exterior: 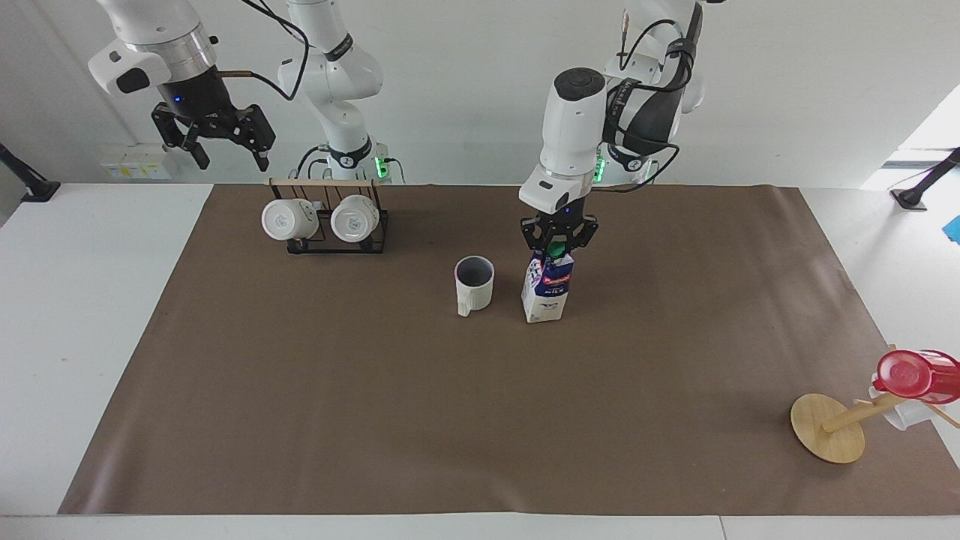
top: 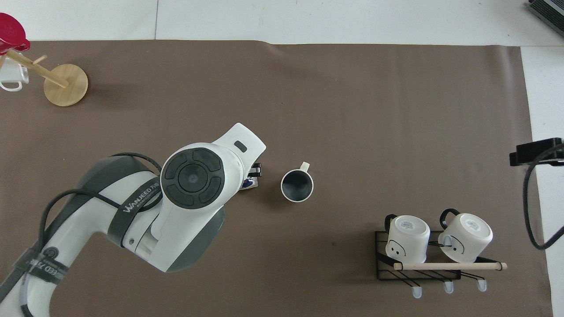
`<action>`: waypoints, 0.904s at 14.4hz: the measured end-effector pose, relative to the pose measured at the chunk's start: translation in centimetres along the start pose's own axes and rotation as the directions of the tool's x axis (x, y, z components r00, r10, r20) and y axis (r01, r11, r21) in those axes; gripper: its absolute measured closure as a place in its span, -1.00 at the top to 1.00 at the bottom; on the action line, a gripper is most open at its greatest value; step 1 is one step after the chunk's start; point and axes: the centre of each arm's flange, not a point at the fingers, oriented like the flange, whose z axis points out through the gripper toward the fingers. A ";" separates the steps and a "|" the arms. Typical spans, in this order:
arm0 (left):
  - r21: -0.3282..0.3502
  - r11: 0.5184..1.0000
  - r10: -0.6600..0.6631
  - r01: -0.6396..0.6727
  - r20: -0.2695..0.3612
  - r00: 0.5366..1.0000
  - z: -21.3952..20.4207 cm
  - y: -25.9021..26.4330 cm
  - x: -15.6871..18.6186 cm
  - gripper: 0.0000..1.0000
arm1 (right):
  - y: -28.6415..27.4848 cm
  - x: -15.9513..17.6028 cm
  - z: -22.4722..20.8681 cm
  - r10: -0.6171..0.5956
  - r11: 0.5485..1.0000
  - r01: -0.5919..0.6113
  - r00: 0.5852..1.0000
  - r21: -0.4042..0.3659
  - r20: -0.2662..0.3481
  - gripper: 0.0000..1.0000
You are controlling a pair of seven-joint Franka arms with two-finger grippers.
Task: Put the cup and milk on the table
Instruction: 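Lower the milk carton beside the white mug with the left gripper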
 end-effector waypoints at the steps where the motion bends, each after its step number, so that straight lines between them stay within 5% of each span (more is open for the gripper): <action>1: 0.000 1.000 0.002 -0.002 0.000 1.000 0.0 0.0 0.0 -0.15 | 0.0 0.0 0.0 0.000 1.000 0.000 1.000 0.000 0.000 1.00; 8: 0.003 0.999 0.039 -0.039 0.003 0.999 0.2 -0.2 0.0 -0.14 | 0.0 0.0 0.0 0.000 1.000 0.000 1.000 0.000 0.000 1.00; 13: 0.007 0.999 0.044 -0.044 0.009 0.999 0.5 -0.3 -0.1 0.15 | 0.0 0.0 0.0 0.000 1.000 0.000 1.000 0.000 0.000 1.00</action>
